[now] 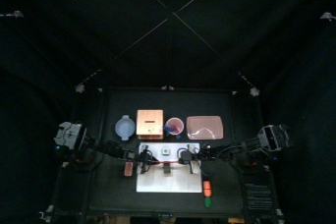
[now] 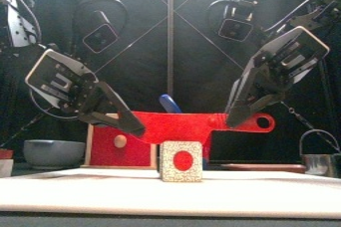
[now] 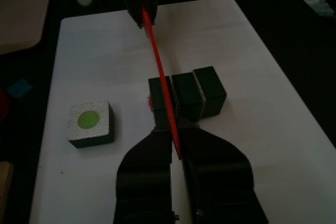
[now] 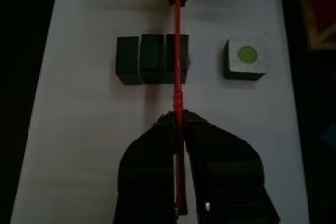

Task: Cut the sushi into 4 pieces with the knife
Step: Cut the sushi into 4 pieces

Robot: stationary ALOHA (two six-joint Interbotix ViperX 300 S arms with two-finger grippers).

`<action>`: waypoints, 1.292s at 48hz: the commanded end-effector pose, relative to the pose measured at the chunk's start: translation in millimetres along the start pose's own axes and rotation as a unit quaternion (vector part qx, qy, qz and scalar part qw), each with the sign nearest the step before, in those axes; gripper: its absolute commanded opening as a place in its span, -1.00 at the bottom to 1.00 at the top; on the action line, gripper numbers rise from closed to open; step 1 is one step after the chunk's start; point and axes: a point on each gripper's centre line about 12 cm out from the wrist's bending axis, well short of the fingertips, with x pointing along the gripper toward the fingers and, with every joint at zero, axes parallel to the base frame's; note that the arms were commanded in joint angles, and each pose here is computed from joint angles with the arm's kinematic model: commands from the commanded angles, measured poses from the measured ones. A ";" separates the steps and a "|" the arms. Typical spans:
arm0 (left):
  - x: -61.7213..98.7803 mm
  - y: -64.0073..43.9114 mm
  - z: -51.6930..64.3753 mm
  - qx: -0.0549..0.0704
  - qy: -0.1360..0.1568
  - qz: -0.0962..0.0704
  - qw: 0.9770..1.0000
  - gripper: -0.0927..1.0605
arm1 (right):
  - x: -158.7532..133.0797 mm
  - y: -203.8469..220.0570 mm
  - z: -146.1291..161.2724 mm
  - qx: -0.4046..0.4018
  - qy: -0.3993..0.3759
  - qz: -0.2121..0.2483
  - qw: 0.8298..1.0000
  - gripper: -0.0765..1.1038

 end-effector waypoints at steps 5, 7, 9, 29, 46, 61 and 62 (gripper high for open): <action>3.5 -2.9 10.0 0.003 -0.017 -0.004 1.000 -0.22 | -1.2 4.4 15.4 -0.004 -0.025 0.004 1.000 -0.84; 3.5 -3.5 10.1 0.003 -0.017 -0.005 1.000 -0.22 | -0.8 5.0 15.7 -0.005 -0.025 0.004 1.000 -0.84; 3.7 -4.0 9.6 0.003 -0.016 -0.005 1.000 -0.22 | -0.1 5.5 14.9 -0.005 -0.023 0.005 1.000 -0.84; 12.9 -5.4 -13.6 -0.006 0.019 -0.001 1.000 -0.22 | 11.6 7.8 6.4 -0.007 -0.004 0.006 1.000 -0.84; 24.5 4.2 -53.1 -0.019 0.093 0.021 0.995 -0.22 | 33.4 3.4 -21.0 0.006 0.043 -0.004 0.999 -0.84; 21.1 30.6 -46.5 -0.027 0.086 0.047 0.995 -0.22 | 27.5 -18.7 -15.5 0.023 0.032 -0.027 0.999 -0.84; 20.9 31.9 -46.1 -0.026 0.085 0.048 0.995 -0.22 | 26.8 -20.2 -14.8 0.024 0.031 -0.028 0.999 -0.84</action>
